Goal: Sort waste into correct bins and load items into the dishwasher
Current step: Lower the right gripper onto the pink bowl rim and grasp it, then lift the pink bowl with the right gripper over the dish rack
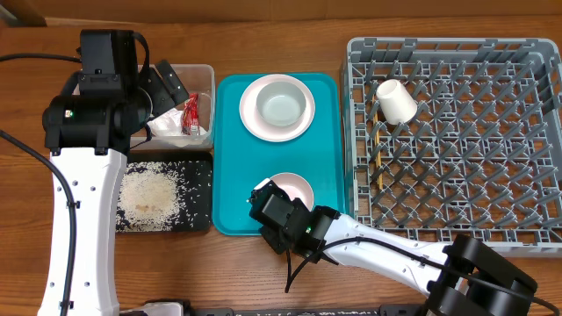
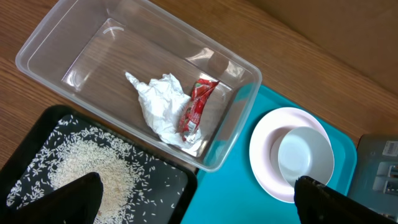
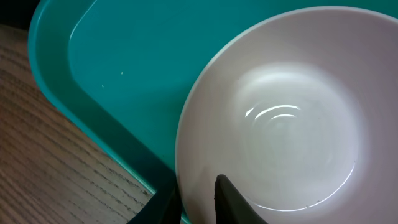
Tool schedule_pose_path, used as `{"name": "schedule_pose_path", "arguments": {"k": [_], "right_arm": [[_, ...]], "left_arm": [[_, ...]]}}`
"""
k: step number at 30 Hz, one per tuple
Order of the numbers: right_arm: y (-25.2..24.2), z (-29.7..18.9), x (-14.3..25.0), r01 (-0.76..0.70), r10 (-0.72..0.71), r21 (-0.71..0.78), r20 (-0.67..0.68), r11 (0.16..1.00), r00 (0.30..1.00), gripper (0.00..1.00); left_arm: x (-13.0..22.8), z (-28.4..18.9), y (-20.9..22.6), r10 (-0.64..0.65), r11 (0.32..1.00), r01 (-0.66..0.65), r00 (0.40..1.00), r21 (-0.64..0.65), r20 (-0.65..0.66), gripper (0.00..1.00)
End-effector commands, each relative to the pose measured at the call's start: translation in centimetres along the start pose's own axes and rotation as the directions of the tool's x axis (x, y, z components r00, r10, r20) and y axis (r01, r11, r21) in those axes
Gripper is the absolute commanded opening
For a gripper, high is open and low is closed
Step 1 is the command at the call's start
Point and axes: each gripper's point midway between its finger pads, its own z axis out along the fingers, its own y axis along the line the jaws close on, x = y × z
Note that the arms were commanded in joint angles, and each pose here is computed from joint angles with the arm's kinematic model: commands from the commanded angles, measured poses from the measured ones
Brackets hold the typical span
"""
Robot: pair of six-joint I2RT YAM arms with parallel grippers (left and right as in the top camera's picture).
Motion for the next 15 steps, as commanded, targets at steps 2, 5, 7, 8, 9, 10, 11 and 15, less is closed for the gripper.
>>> {"name": "schedule_pose_path", "arguments": {"k": [2, 5, 7, 8, 9, 10, 11, 15], "right_arm": [[0.0, 0.1, 0.0, 0.006, -0.006, -0.002, -0.007, 1.000, 1.000, 0.20], [0.0, 0.1, 0.0, 0.006, -0.006, -0.002, -0.007, 1.000, 1.000, 0.09], [0.1, 0.1, 0.0, 0.006, -0.006, -0.002, -0.006, 1.000, 1.000, 0.04], [0.1, 0.1, -0.1, 0.006, -0.006, -0.002, -0.005, 1.000, 1.000, 0.04], [0.1, 0.1, -0.2, 0.005, -0.005, -0.002, -0.003, 1.000, 1.000, 0.04], [0.1, -0.1, -0.4, 0.003, -0.003, -0.004, 0.003, 1.000, 1.000, 0.04], [0.1, -0.6, -1.0, -0.002, 0.002, -0.005, 0.009, 1.000, 1.000, 0.04], [0.7, -4.2, -4.1, -0.034, 0.036, -0.056, 0.030, 0.998, 0.999, 0.04]], "left_arm": [[-0.4, -0.2, 0.0, -0.009, 1.000, 0.009, 1.000, -0.001, 0.012, 1.00], [-0.4, -0.2, 0.0, -0.009, 1.000, 0.009, 1.000, -0.001, 0.011, 1.00], [-0.4, -0.2, 0.0, -0.009, 1.000, 0.009, 1.000, -0.001, 0.011, 1.00], [-0.4, -0.2, 0.0, -0.009, 1.000, 0.009, 1.000, -0.001, 0.011, 1.00], [-0.4, -0.2, 0.0, -0.009, 1.000, 0.009, 1.000, -0.001, 0.012, 1.00], [-0.4, -0.2, 0.0, -0.009, 1.000, 0.009, 1.000, -0.001, 0.012, 1.00], [-0.4, -0.2, 0.0, -0.009, 1.000, 0.009, 1.000, -0.001, 0.011, 1.00], [-0.4, -0.2, 0.0, -0.009, 1.000, 0.009, 1.000, -0.001, 0.012, 1.00]]}}
